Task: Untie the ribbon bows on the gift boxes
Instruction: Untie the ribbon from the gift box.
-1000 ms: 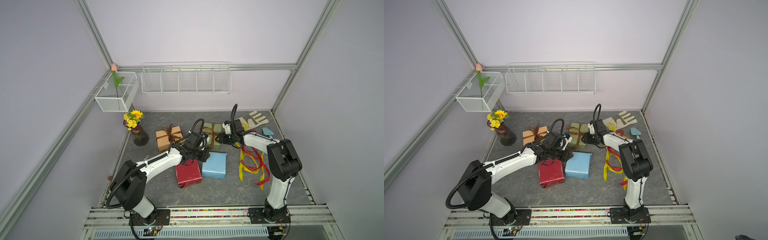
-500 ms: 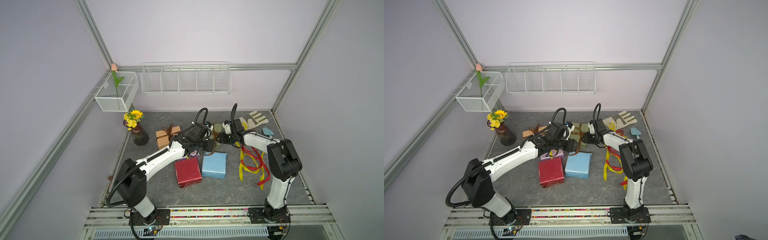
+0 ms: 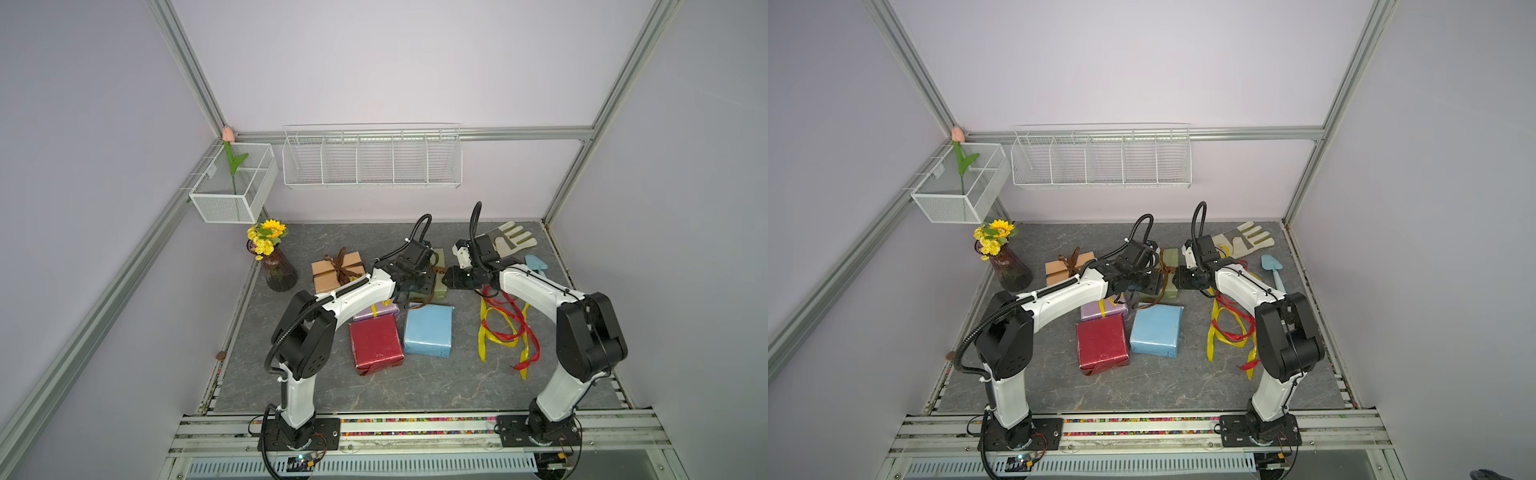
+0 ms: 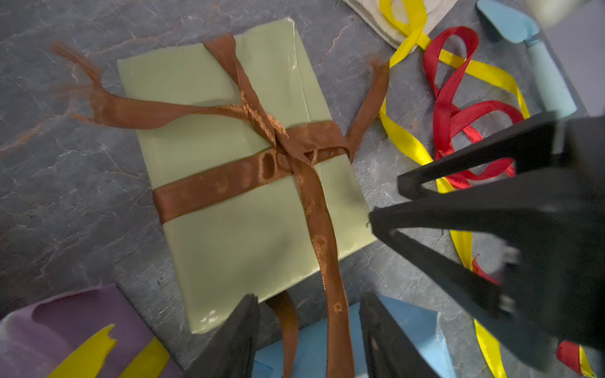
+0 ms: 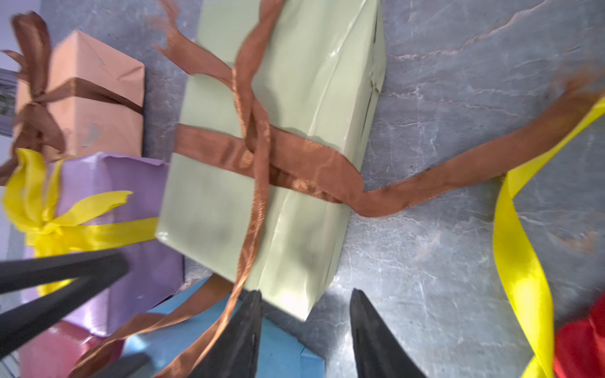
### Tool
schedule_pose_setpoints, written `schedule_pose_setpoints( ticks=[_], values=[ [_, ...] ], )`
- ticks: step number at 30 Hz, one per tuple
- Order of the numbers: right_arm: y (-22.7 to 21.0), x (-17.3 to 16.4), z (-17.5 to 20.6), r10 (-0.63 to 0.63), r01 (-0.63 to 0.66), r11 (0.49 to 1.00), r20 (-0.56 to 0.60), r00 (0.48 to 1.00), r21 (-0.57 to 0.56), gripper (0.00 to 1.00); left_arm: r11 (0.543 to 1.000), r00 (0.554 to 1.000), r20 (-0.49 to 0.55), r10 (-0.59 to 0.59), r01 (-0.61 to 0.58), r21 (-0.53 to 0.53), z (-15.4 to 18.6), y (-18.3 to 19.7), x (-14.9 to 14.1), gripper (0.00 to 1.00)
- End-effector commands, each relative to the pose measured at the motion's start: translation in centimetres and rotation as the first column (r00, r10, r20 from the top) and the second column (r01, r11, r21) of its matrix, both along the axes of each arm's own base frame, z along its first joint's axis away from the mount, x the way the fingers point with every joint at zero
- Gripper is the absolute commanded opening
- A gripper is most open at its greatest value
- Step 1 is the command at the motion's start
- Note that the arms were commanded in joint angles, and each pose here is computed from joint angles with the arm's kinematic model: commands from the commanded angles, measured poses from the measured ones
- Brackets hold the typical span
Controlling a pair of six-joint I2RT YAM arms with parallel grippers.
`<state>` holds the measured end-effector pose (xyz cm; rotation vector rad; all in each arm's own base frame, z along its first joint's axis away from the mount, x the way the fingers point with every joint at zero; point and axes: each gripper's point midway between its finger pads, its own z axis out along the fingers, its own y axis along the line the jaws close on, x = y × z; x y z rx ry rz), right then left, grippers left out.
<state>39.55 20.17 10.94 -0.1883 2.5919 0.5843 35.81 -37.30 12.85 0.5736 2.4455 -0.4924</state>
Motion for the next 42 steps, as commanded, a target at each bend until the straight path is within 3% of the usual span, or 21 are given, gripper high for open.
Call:
schedule_pose_setpoints(
  ticks=[1, 7, 20, 27, 32, 39, 42],
  values=[
    [-0.1, -0.6, 0.7, 0.039, -0.039, 0.999, 0.018, 0.999, -0.005, 0.40, 0.999, 0.998, 0.028, 0.048, -0.048, -0.003, 0.9, 0.2, 1.0, 0.51],
    [2.1, 0.8, 1.0, 0.104, -0.105, 0.993, 0.028, 0.994, 0.049, 0.34, 0.990, 0.991, 0.048, 0.122, -0.125, 0.065, -0.2, 2.7, 2.1, 0.51],
    [4.0, 4.9, -1.2, 0.136, -0.136, 0.991, 0.047, 0.990, 0.015, 0.28, 0.991, 0.996, 0.045, 0.079, -0.084, 0.102, -2.7, 2.5, 2.5, 0.50],
    [4.5, 5.0, -1.9, 0.144, -0.145, 0.989, 0.032, 0.989, 0.023, 0.28, 0.990, 0.996, 0.039, 0.077, -0.081, 0.119, -3.7, 2.5, 2.5, 0.50],
    [4.6, 5.0, -2.1, 0.153, -0.153, 0.988, 0.027, 0.988, 0.014, 0.20, 0.989, 0.996, 0.033, 0.080, -0.084, 0.124, -4.2, 2.5, 2.7, 0.50],
    [4.0, 3.9, 0.5, 0.160, -0.161, 0.987, 0.072, 0.985, 0.014, 0.07, 0.986, 0.995, 0.015, 0.094, -0.095, 0.136, -5.2, 2.7, 2.7, 0.50],
    [3.7, 3.0, 2.1, 0.162, -0.164, 0.986, 0.091, 0.983, 0.017, 0.07, 0.985, 0.994, 0.006, 0.112, -0.112, 0.131, -5.7, 2.9, 2.7, 0.50]
  ],
)
